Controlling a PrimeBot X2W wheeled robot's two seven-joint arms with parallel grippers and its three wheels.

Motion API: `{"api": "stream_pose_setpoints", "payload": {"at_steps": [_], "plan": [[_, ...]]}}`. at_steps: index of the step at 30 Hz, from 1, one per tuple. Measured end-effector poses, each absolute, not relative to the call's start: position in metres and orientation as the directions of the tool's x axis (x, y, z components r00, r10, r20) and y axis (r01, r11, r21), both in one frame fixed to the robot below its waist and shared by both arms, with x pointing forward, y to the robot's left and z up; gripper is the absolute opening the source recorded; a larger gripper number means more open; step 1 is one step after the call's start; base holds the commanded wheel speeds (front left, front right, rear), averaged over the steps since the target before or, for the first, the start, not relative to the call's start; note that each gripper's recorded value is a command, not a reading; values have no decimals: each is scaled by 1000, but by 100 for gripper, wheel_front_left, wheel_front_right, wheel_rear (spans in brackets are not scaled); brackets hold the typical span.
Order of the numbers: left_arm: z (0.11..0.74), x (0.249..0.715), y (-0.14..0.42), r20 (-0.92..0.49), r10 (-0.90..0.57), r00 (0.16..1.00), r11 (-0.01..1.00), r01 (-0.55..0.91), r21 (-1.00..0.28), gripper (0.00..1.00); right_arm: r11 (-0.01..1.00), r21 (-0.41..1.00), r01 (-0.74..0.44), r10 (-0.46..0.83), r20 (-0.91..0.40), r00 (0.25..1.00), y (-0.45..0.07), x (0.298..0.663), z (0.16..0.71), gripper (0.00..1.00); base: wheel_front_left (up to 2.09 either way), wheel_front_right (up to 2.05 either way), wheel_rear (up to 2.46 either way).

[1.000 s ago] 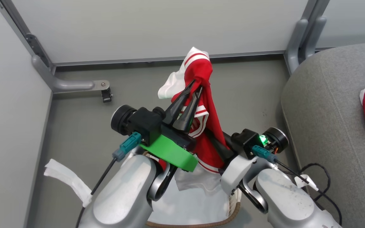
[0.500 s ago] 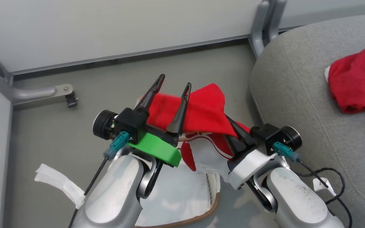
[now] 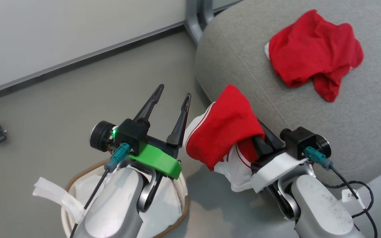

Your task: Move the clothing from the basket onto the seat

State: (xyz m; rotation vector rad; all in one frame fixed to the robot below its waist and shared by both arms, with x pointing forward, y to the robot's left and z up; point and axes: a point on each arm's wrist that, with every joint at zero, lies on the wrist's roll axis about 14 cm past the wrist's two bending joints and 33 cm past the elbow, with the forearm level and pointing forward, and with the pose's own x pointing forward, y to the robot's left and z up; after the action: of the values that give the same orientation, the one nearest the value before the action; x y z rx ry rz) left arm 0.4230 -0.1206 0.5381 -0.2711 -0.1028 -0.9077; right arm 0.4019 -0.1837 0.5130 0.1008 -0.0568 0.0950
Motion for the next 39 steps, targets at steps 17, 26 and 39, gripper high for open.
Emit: {"api": "stream_pose_setpoints", "payload": {"at_steps": [17,26,39], "plan": [[490,389,-181,122,-885,450,404,870,-282,100,985,-86,150,-150,15,989,-290,368,514,0,0,0,0],[457,409,-157,52,-855,516,479,823,-305,100,921,-373,112,-96,62,993,-337,427,573,0,0,0,0],[428,445,-104,-1,-767,642,612,730,-306,100,789,-481,382,-334,184,924,-459,481,656,0,0,0,0]]}}
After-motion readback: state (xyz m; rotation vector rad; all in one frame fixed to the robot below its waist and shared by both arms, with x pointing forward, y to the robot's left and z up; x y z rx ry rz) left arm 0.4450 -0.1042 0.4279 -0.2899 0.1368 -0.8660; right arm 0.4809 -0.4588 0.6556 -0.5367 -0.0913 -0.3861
